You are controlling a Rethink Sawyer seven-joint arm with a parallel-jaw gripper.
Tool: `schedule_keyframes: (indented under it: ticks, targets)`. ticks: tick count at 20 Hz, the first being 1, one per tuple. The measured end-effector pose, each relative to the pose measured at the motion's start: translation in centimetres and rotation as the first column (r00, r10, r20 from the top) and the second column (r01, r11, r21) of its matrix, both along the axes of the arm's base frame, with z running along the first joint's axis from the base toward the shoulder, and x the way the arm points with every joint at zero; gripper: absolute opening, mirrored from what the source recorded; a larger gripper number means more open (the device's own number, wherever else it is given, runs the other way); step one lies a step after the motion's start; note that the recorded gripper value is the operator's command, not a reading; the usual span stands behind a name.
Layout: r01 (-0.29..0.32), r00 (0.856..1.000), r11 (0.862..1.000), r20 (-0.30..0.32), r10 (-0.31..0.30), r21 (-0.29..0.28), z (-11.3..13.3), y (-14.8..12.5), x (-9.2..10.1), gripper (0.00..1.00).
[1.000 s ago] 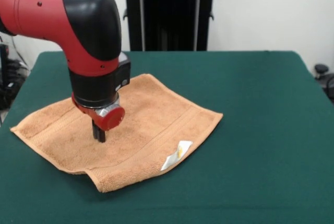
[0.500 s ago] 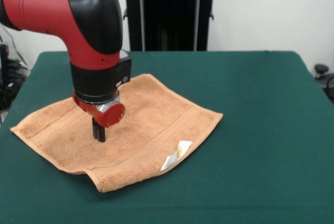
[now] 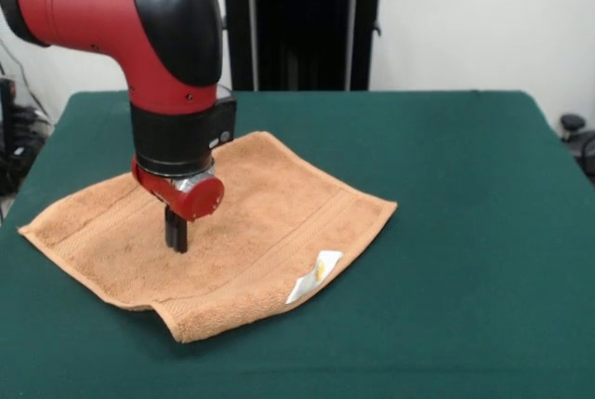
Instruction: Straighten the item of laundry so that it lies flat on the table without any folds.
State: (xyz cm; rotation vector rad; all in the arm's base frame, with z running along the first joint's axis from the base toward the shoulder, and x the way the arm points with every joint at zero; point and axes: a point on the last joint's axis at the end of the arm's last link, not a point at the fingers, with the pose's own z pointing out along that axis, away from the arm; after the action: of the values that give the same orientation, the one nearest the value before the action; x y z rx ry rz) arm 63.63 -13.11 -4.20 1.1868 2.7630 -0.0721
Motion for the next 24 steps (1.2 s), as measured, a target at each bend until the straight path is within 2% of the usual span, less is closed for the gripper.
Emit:
schedule_keyframes:
  ticks: [11,19,24]
  targets:
    - [0.002,0.998,1.0,0.063,-0.001,-0.014,0.0,-0.4,-1.2,0.0]
    - [0.052,0.997,0.998,0.066,-0.051,-0.024,0.2,-4.9,-4.1,0.0]
    - [0.076,0.997,0.996,0.035,-0.074,-0.049,0.4,-8.5,-7.3,0.0]
